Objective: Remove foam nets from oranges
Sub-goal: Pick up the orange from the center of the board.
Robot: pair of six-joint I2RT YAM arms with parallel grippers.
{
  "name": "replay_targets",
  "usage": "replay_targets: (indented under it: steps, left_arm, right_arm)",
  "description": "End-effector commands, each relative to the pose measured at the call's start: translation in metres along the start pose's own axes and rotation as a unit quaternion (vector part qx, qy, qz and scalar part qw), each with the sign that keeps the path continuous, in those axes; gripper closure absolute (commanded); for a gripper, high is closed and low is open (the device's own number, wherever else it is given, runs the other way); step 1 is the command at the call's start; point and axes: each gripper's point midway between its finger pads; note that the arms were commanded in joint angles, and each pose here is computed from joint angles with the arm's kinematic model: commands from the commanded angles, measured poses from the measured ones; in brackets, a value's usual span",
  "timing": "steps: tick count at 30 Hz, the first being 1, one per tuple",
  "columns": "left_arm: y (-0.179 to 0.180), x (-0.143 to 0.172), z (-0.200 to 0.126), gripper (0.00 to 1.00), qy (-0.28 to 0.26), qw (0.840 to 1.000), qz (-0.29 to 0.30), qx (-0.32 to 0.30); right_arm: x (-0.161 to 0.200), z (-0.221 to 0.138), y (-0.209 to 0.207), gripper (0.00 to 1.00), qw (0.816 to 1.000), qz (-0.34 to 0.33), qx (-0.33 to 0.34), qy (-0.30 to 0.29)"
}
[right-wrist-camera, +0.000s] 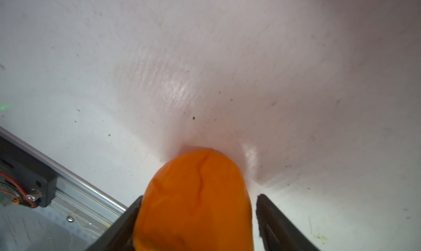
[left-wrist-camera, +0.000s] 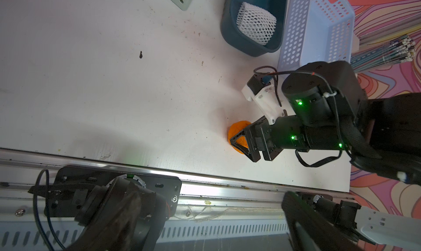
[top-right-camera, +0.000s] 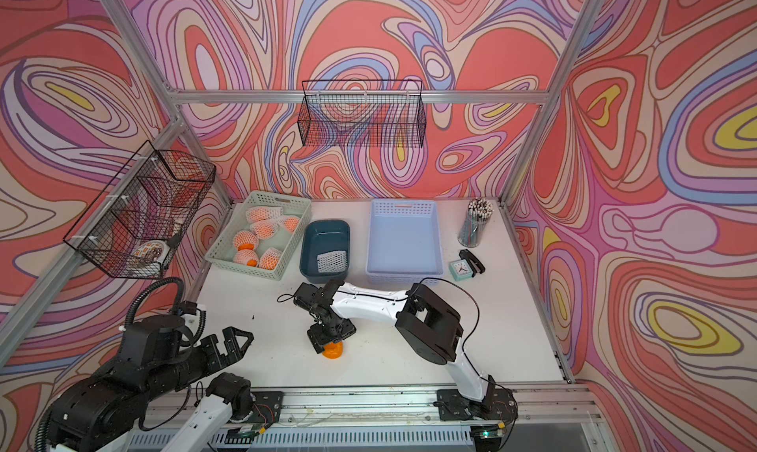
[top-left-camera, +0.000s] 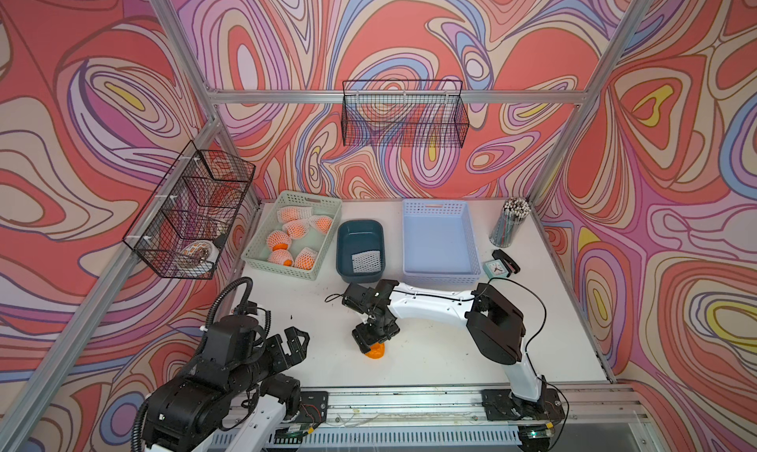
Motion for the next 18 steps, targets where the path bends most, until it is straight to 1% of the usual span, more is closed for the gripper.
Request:
replay_targets:
  steps: [1, 6, 13, 16, 18]
  left_arm:
    - [0.007, 0.003, -0.006, 0.00, -0.002, 1.000, 0.003, -0.012]
    - [0.007, 0.000, -0.007, 0.00, -0.007, 1.000, 0.006, -0.016]
    - [0.000, -0.010, -0.009, 0.00, -0.018, 1.000, 0.010, -0.012]
    - [-0.005, -0.016, -0.010, 0.00, -0.023, 1.000, 0.015, -0.008]
    - [-0.009, -0.022, -0.012, 0.00, -0.030, 0.999, 0.019, -0.004]
  right_arm:
    - [0.000, 0.000, 0.000, 0.30, 1.000, -0.002, 0.013, 0.004]
    - [0.001, -0.009, -0.001, 0.42, 1.000, -0.004, 0.019, 0.000]
    - [-0.009, -0.043, 0.000, 0.43, 0.999, -0.010, 0.029, -0.032]
    - [-0.017, -0.062, 0.000, 0.43, 0.999, -0.008, 0.023, -0.048]
    - [-0.026, -0.081, -0.002, 0.44, 0.998, -0.003, 0.008, -0.068]
Point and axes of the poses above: each gripper's point midway between its finger pads, its own z axis out along the fingers, its own y axis along the line the jaws close on, x = y × z, and after that the axes turned 2 degrees about z, right-handed
